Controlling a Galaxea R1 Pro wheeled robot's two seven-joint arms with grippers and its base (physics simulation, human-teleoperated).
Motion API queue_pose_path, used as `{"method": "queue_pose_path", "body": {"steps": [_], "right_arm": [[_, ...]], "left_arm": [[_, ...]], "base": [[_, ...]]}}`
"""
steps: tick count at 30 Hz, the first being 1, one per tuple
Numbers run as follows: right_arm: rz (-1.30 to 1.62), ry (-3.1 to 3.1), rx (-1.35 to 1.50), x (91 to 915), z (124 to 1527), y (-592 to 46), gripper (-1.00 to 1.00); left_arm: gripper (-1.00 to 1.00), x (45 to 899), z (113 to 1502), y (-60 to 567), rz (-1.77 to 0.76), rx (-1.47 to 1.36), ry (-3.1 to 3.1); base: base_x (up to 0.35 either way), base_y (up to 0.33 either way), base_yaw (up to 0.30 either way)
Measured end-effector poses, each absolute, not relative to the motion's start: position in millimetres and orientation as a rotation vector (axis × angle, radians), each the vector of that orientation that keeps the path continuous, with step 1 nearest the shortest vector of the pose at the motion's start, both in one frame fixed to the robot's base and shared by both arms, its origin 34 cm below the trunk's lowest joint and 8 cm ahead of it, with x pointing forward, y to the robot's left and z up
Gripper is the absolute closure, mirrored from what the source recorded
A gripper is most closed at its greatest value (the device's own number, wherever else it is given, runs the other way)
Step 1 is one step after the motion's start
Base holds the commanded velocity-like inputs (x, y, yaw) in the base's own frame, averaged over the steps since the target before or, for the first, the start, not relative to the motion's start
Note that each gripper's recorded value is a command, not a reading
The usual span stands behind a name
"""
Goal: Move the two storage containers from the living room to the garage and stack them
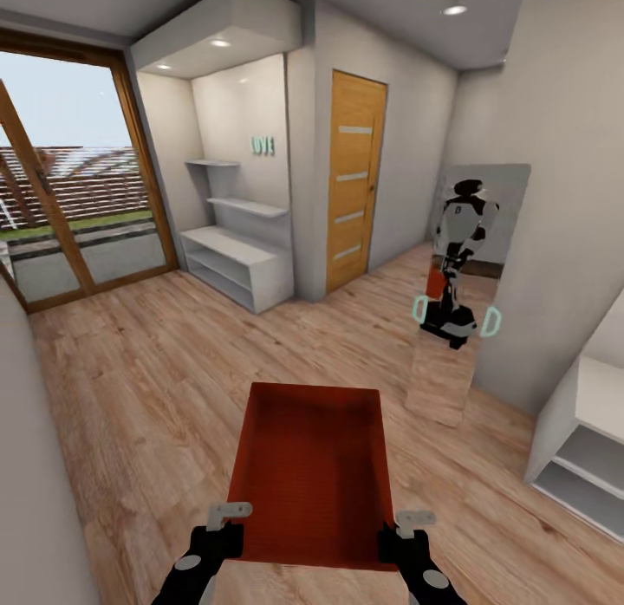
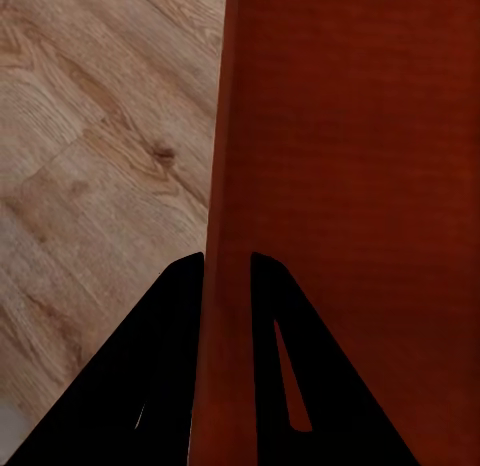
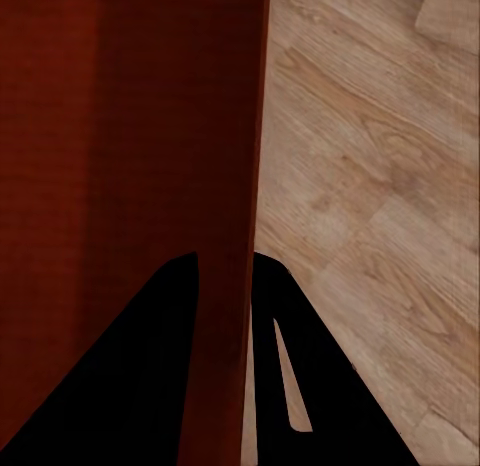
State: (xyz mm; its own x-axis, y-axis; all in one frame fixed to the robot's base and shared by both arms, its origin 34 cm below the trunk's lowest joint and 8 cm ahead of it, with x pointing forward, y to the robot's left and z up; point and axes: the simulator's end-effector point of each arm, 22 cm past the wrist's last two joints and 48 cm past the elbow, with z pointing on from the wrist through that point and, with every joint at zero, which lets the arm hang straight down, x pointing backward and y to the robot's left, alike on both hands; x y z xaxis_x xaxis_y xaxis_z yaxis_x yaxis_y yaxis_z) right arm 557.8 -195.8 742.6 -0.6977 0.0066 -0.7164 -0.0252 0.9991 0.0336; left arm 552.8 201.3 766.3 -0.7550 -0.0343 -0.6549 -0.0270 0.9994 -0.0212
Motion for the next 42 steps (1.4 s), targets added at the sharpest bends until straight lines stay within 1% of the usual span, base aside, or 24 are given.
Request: {"method": "queue_pose_path", "body": {"steps": [24, 31, 42], "right_arm": [[0.052, 2.342, -0.013, 557.8, 742.6, -195.8, 1.0], [0.052, 2.343, -0.012, 557.6, 742.4, -195.8, 1.0], [0.052, 2.343, -0.013, 557.7, 742.4, -195.8, 1.0]], "left_arm": [[1.0, 552.8, 766.3, 201.3, -0.014, -0.042, 2.427], [1.0, 552.7, 766.3, 201.3, -0.013, -0.042, 2.427], [1.0, 552.8, 766.3, 201.3, -0.013, -0.042, 2.427]], "base": [[0.327, 0.008, 0.003], [0.325, 0.105, 0.0], [0.311, 0.173, 0.0]]}}
